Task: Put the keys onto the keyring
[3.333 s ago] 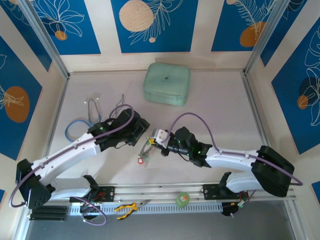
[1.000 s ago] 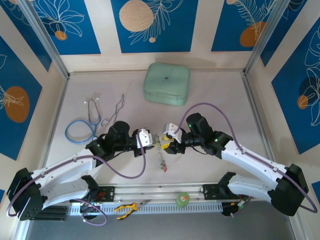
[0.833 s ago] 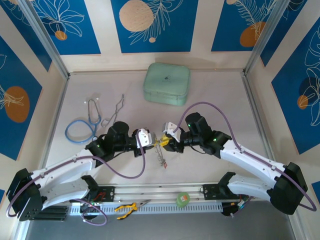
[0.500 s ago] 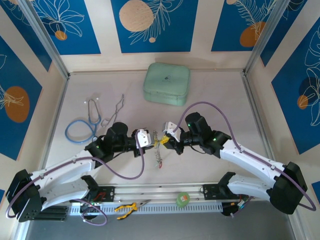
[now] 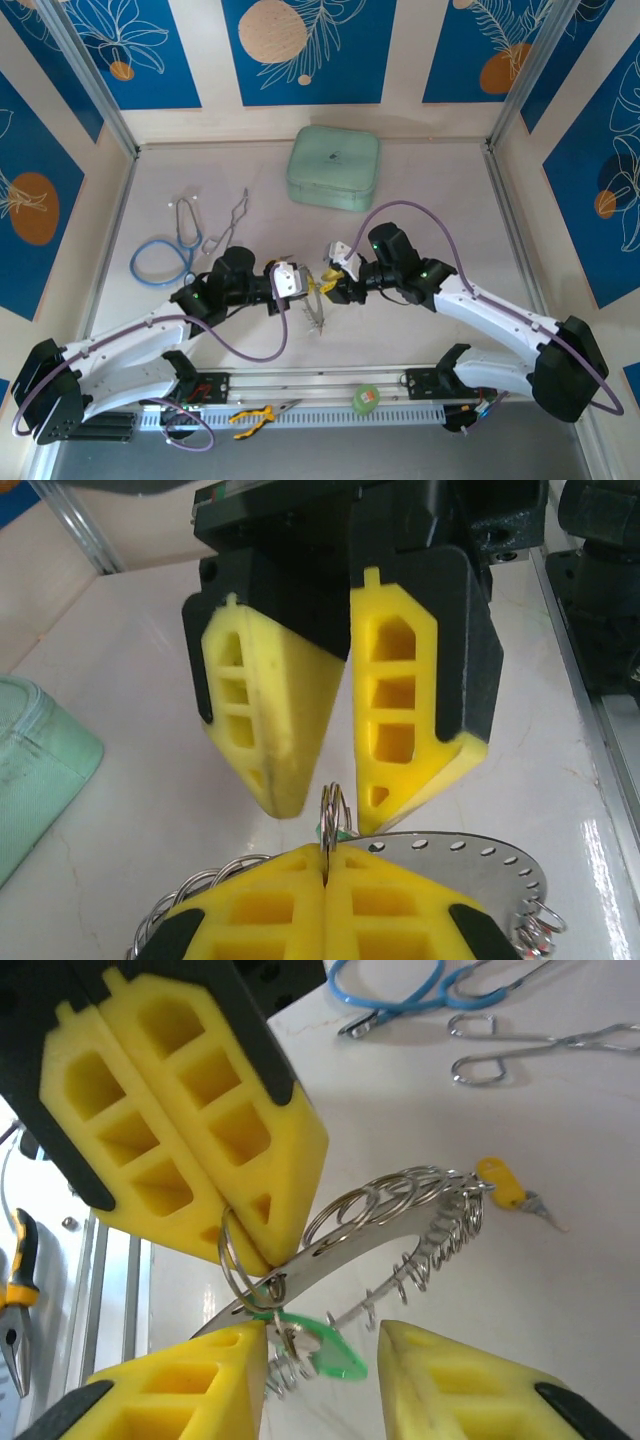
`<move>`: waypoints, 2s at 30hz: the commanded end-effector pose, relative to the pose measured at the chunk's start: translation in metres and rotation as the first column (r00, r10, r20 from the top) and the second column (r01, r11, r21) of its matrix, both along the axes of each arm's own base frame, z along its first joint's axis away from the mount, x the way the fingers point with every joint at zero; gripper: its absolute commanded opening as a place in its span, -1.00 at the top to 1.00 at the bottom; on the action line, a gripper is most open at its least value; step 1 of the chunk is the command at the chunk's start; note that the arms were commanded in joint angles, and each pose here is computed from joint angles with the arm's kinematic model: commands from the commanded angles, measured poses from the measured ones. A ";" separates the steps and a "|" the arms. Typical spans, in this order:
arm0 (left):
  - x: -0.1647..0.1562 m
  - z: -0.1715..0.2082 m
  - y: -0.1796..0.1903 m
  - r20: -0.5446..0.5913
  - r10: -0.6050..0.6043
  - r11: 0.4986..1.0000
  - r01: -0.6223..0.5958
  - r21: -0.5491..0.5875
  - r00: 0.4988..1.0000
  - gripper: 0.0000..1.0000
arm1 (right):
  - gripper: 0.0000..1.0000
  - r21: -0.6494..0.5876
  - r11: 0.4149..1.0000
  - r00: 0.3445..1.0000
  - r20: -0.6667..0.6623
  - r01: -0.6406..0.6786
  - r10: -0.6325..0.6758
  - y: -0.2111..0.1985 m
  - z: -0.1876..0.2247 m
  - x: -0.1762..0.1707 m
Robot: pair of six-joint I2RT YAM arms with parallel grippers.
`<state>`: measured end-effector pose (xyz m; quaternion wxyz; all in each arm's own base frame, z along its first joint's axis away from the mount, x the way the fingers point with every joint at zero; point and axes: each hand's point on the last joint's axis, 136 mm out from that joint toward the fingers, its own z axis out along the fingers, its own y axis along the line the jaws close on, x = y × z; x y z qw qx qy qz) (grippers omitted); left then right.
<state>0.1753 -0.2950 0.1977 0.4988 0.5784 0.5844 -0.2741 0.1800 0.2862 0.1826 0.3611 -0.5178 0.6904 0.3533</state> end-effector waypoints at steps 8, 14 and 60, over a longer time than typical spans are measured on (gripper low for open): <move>-0.010 0.023 -0.013 0.001 -0.076 0.985 0.076 -0.152 0.997 1.00 | 0.31 0.089 0.992 0.972 0.223 -0.094 0.072 0.001 0.017 -0.009; -0.013 0.023 -0.016 -0.029 -0.099 0.980 0.092 -0.175 0.995 1.00 | 0.40 0.088 0.988 0.963 0.248 -0.125 0.100 0.002 0.018 -0.012; -0.003 0.010 -0.012 -0.047 -0.052 0.999 0.051 -0.008 0.998 0.69 | 1.00 -0.342 0.923 0.948 0.193 -0.178 0.254 0.006 0.005 -0.017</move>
